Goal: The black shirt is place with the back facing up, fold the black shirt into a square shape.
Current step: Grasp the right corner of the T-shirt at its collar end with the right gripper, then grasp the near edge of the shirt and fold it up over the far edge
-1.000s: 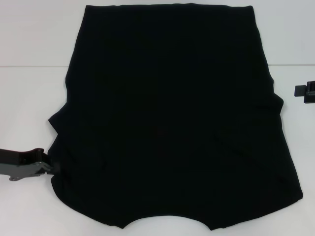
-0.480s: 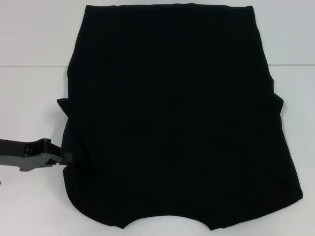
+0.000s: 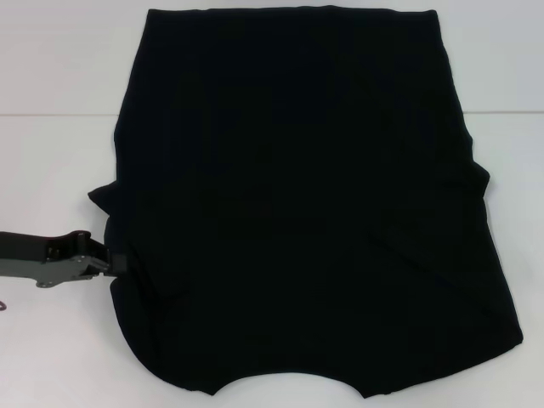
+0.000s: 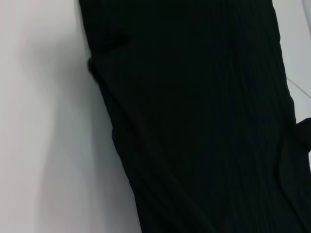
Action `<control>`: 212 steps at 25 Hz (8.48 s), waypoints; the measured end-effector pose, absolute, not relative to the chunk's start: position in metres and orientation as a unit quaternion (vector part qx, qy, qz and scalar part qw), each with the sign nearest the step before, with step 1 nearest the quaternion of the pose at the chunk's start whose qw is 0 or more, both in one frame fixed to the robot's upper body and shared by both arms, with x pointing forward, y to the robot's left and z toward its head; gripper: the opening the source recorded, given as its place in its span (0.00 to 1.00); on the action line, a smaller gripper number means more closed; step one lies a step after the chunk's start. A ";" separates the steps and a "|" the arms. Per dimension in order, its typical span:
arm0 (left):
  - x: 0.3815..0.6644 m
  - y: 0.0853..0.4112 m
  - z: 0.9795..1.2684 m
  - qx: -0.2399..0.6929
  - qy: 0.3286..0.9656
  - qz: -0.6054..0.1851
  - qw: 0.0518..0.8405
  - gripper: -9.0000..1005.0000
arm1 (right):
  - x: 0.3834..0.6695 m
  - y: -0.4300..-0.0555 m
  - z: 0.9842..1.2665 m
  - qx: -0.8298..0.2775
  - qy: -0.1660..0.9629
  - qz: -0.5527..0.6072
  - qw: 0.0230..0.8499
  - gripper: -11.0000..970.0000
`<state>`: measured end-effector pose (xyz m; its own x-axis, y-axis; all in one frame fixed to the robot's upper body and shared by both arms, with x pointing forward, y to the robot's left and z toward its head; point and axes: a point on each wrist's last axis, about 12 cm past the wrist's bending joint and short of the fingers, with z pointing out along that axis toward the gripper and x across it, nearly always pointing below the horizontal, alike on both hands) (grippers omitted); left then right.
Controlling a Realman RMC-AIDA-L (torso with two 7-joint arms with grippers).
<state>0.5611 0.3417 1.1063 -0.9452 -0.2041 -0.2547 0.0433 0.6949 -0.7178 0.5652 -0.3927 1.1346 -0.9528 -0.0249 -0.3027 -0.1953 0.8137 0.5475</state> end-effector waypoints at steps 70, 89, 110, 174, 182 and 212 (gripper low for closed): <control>0.561 0.339 1.105 -0.047 0.905 -0.390 0.161 0.05 | 0.588 -0.292 1.105 -0.204 0.940 0.259 0.091 0.39; 0.556 0.337 1.104 -0.029 0.903 -0.402 0.147 0.05 | 0.581 -0.306 1.107 -0.187 0.942 0.266 0.080 0.08; 0.523 0.309 1.109 0.111 0.891 -0.440 -0.002 0.05 | 0.525 -0.358 1.126 -0.171 0.935 0.311 0.009 0.08; 0.682 0.267 1.129 -0.131 0.866 -0.284 0.391 0.06 | 0.702 -0.274 1.145 -0.118 0.881 0.075 0.452 0.08; 0.682 0.261 1.122 -0.126 0.869 -0.266 0.397 0.06 | 0.701 -0.259 1.131 -0.126 0.876 0.042 0.463 0.08; 0.682 0.249 1.130 -0.111 0.863 -0.313 0.380 0.15 | 0.704 -0.269 1.142 -0.102 0.882 0.063 0.456 0.23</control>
<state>0.6821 0.2491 1.1305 -0.6859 -0.4295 -0.5874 0.0461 0.7800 -0.6241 0.7038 -0.2691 1.1418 -0.5632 -0.1221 -0.8172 -0.2373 0.9713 0.0183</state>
